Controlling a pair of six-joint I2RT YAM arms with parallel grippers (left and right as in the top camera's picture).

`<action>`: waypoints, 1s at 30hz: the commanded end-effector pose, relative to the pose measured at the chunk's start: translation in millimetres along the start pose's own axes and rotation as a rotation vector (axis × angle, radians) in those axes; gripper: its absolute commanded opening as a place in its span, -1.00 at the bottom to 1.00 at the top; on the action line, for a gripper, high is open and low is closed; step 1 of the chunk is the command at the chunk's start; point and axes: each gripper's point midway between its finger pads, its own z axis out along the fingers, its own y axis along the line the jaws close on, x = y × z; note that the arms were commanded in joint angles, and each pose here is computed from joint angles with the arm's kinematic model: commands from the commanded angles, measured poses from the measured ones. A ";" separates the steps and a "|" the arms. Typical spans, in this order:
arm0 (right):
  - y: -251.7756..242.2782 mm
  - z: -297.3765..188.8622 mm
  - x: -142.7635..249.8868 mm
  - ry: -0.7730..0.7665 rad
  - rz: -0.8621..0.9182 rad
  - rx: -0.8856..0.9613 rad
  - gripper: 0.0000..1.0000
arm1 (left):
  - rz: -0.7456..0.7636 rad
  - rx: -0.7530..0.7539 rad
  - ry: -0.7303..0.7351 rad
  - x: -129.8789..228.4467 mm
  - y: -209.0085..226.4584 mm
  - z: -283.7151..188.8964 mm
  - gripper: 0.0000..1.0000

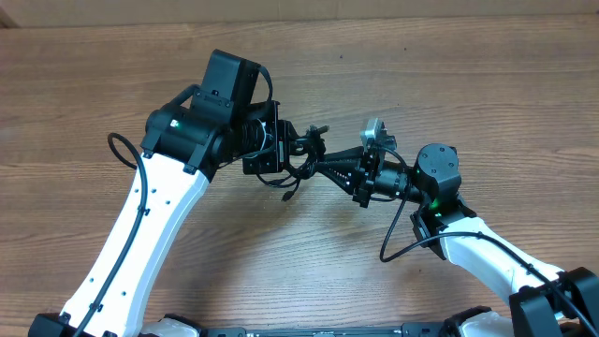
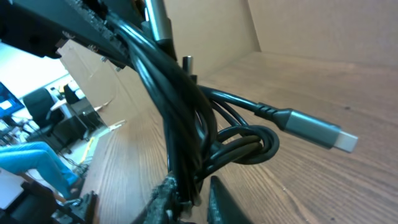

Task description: Untangle cables

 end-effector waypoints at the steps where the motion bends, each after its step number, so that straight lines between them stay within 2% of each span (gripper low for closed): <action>1: 4.3 1.5 -8.4 -0.011 -0.021 -0.017 -0.92 | 0.021 0.003 0.004 4.9 -1.8 1.4 -0.91; 7: 10.2 1.3 -6.4 0.000 -0.031 -0.051 -0.92 | -0.005 0.012 -0.010 2.3 -3.5 1.2 -0.92; 21: 68.3 -12.0 3.1 0.044 -0.270 -0.394 -0.92 | -0.036 0.136 -0.083 -14.4 -32.2 -4.2 -0.91; 30: 75.7 -15.5 6.4 0.052 -0.299 -0.444 -0.92 | -0.077 0.172 -0.106 -32.3 -44.3 -12.5 -0.91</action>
